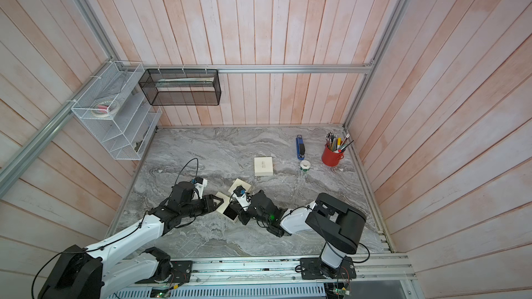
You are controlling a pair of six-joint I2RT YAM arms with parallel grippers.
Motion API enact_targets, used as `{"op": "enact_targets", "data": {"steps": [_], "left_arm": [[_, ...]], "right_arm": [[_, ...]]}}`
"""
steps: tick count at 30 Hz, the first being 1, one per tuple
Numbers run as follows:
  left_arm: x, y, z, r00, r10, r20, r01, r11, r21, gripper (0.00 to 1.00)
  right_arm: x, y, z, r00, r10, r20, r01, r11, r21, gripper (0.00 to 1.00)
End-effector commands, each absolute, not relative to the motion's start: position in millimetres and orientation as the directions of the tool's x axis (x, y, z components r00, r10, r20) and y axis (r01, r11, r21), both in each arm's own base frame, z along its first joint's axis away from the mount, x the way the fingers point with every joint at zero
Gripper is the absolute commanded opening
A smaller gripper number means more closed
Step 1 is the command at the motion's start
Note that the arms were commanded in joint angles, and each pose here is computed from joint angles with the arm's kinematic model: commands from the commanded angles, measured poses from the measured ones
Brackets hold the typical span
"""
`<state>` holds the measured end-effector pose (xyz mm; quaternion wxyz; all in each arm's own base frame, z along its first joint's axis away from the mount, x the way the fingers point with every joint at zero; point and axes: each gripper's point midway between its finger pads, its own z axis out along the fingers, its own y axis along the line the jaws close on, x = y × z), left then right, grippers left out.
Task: Place the earrings into the drawer-style jewelry box
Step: Insert the earring into the inner lining.
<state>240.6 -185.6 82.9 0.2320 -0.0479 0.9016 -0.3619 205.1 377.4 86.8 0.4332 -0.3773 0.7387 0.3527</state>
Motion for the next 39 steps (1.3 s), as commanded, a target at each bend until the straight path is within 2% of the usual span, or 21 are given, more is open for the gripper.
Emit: {"op": "enact_targets", "data": {"steps": [1, 17, 21, 27, 39], "left_arm": [[246.8, -184.5, 85.1, -0.872, -0.254, -0.418, 0.105, 0.736, -0.668, 0.49], [263.4, -198.5, 79.3, -0.880, -0.243, -0.408, 0.122, 0.713, -0.690, 0.46], [264.3, -204.6, 79.6, -0.886, -0.228, -0.403, 0.140, 0.696, -0.704, 0.43], [256.7, -218.0, 84.8, -0.898, -0.182, -0.400, 0.192, 0.657, -0.729, 0.37], [244.9, -226.4, 77.5, -0.917, -0.130, -0.376, 0.214, 0.637, -0.740, 0.35]], "right_arm": [[206.2, 378.3, 82.0, -0.375, -0.242, -0.895, -0.854, 0.465, 0.233, 0.00], [201.1, 370.9, 62.8, -0.410, -0.289, -0.865, -0.848, 0.469, 0.245, 0.00], [198.8, 366.9, 59.7, -0.416, -0.295, -0.860, -0.846, 0.473, 0.247, 0.00], [197.7, 362.1, 58.3, -0.419, -0.294, -0.859, -0.841, 0.482, 0.246, 0.00], [196.2, 358.9, 60.2, -0.419, -0.289, -0.861, -0.840, 0.484, 0.246, 0.00]]}}
